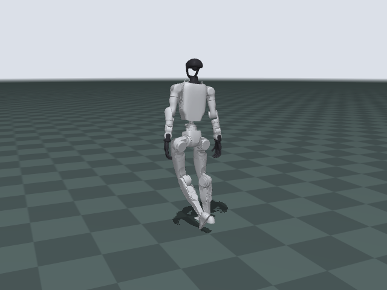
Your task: Walk run
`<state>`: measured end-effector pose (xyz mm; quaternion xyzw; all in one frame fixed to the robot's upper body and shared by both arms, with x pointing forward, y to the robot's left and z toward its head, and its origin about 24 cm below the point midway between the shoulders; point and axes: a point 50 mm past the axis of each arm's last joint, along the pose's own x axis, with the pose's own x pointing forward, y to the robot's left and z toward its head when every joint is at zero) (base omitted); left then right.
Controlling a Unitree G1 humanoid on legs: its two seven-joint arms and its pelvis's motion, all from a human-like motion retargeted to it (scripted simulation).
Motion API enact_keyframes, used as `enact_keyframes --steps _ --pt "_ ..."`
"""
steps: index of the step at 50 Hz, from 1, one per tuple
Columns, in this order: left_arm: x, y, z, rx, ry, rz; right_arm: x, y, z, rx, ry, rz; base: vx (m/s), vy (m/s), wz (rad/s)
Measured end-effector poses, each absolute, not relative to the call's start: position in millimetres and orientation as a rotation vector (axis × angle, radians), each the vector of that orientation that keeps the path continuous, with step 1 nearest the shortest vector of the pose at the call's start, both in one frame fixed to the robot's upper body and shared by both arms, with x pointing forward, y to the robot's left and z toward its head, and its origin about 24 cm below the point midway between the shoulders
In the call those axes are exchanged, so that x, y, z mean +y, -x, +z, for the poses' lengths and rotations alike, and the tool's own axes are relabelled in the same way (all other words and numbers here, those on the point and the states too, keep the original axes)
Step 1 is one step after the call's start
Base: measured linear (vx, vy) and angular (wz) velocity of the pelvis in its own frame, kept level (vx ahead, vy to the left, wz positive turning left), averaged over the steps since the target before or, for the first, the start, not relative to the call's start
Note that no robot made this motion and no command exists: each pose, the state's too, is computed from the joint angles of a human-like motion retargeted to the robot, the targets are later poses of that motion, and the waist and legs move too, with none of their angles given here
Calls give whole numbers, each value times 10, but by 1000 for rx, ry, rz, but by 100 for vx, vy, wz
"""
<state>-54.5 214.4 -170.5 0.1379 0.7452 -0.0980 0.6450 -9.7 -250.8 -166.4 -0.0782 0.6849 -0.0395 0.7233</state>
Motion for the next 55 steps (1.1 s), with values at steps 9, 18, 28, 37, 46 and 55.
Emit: enact_keyframes --steps 9,18,28,37,46,55 --pt "1994 634 -1726 1640 -235 -36 -2446 -428 -1668 1326 188 -56 23 -11 155" --pt "1355 940 -1705 1698 -43 -158 -2314 -1049 -1586 1144 148 35 35 8 123" --pt "1044 1614 -1456 1924 -51 -506 -2060 -923 -1646 1113 287 195 67 12 77" --pt "1488 1031 -1680 1757 -88 -240 -1970 -22 -1769 1366 391 219 76 17 134" --pt "2053 -771 -1703 1219 -350 -147 -1829 1020 -1651 1680 281 158 61 -3 180" --pt "2179 -1763 -1329 854 -417 -150 -1677 1747 -1402 1952 165 191 74 -23 116"
